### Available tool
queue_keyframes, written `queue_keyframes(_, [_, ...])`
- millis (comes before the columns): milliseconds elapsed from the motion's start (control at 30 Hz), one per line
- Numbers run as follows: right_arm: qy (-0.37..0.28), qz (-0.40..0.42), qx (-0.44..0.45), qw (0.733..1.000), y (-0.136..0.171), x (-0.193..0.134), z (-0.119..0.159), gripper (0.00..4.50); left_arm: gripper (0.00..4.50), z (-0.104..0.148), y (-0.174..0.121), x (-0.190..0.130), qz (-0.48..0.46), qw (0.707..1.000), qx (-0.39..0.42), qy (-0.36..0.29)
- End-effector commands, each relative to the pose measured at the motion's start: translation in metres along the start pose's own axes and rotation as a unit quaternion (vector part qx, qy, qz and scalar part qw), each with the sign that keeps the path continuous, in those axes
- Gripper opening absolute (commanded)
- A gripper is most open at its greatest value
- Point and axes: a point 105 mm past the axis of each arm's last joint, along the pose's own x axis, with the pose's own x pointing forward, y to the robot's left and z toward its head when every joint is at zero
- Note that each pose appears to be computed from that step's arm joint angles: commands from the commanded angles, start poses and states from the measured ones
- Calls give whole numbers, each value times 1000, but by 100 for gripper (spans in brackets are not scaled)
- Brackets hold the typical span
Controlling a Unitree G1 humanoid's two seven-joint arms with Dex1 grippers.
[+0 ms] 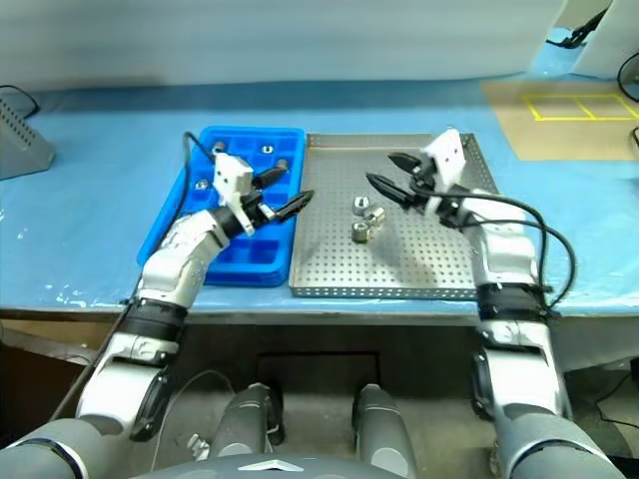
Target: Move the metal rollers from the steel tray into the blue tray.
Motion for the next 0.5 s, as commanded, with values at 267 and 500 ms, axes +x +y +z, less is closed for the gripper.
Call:
queue_keyframes(267, [35, -25, 11, 999, 21, -40, -1, 314, 450, -26, -30, 53, -83, 993, 35, 74])
queue_keyframes(500, [36, -62, 19, 997, 27, -50, -1, 314, 450, -43, -33, 66, -83, 989, 36, 118])
